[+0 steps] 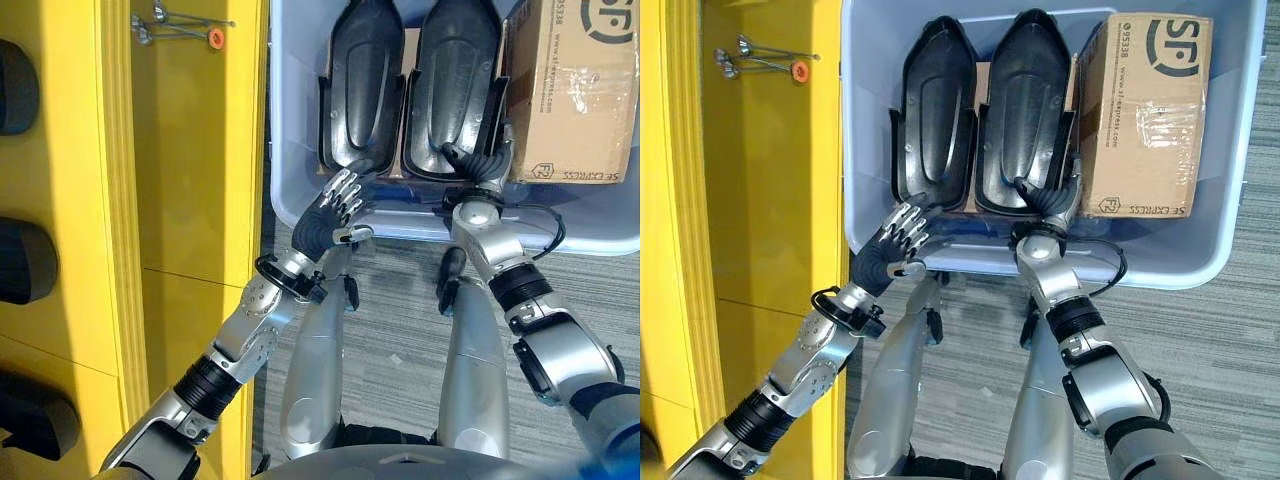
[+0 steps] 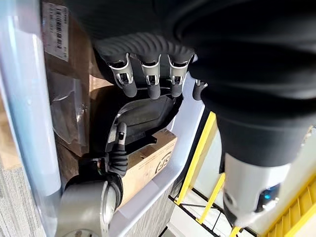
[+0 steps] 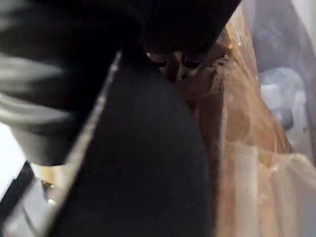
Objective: Move parts from the plastic box to the shelf.
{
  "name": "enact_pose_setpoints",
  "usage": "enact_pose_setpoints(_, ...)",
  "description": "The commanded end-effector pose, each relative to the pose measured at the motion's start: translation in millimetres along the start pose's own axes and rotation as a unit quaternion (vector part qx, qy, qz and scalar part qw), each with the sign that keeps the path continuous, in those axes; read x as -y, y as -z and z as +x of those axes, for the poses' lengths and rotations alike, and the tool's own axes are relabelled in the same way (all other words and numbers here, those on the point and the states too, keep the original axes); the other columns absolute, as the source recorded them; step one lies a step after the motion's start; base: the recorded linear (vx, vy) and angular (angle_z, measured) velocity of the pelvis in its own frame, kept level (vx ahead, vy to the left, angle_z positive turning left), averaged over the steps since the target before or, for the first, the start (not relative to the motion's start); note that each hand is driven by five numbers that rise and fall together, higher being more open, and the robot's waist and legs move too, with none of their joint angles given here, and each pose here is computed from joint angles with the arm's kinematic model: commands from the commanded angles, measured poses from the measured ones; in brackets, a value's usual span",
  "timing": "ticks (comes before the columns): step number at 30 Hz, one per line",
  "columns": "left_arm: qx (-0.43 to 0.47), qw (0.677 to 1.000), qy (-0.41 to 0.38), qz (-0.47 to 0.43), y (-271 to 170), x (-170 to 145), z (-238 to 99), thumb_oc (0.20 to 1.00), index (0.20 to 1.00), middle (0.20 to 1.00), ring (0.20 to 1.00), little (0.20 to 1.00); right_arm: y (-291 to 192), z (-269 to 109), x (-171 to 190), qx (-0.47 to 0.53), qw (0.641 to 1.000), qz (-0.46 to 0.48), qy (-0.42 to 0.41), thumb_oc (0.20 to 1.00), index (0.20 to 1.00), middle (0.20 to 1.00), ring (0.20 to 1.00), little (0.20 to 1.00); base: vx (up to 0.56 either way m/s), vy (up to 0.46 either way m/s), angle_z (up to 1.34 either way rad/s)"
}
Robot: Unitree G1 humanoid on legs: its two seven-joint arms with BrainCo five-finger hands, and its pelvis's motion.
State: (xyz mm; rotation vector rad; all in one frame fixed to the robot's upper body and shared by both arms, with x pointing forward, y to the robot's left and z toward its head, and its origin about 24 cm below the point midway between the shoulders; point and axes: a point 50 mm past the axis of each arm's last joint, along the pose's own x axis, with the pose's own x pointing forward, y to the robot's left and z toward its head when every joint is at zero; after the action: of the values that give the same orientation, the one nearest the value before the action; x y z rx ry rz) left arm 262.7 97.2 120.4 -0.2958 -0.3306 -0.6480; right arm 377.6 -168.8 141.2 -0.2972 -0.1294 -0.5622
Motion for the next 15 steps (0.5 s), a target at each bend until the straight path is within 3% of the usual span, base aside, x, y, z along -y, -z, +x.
enact_pose_setpoints(1,0.047,0.998,0.029,-0.02,-10,17,10,1.0,1.0,1.0,1.0,1.0,5,18,23,0.02,0.994,-0.092,0.056,1.0,1.0,1.0,1.0,1.0,0.01,0.054,-0.01)
enact_pose_setpoints(4,0.048,0.998,0.033,-0.016,-9,16,11,1.0,1.0,1.0,1.0,1.0,5,23,26,0.039,0.982,-0.175,0.067,1.0,1.0,1.0,1.0,1.0,0.01,0.058,-0.02)
enact_pose_setpoints(15,0.053,0.998,0.029,-0.014,-12,13,13,1.0,1.0,1.0,1.0,1.0,33,26,34,-0.051,0.971,-0.221,0.08,1.0,1.0,1.0,1.0,1.0,0.0,0.009,0.01)
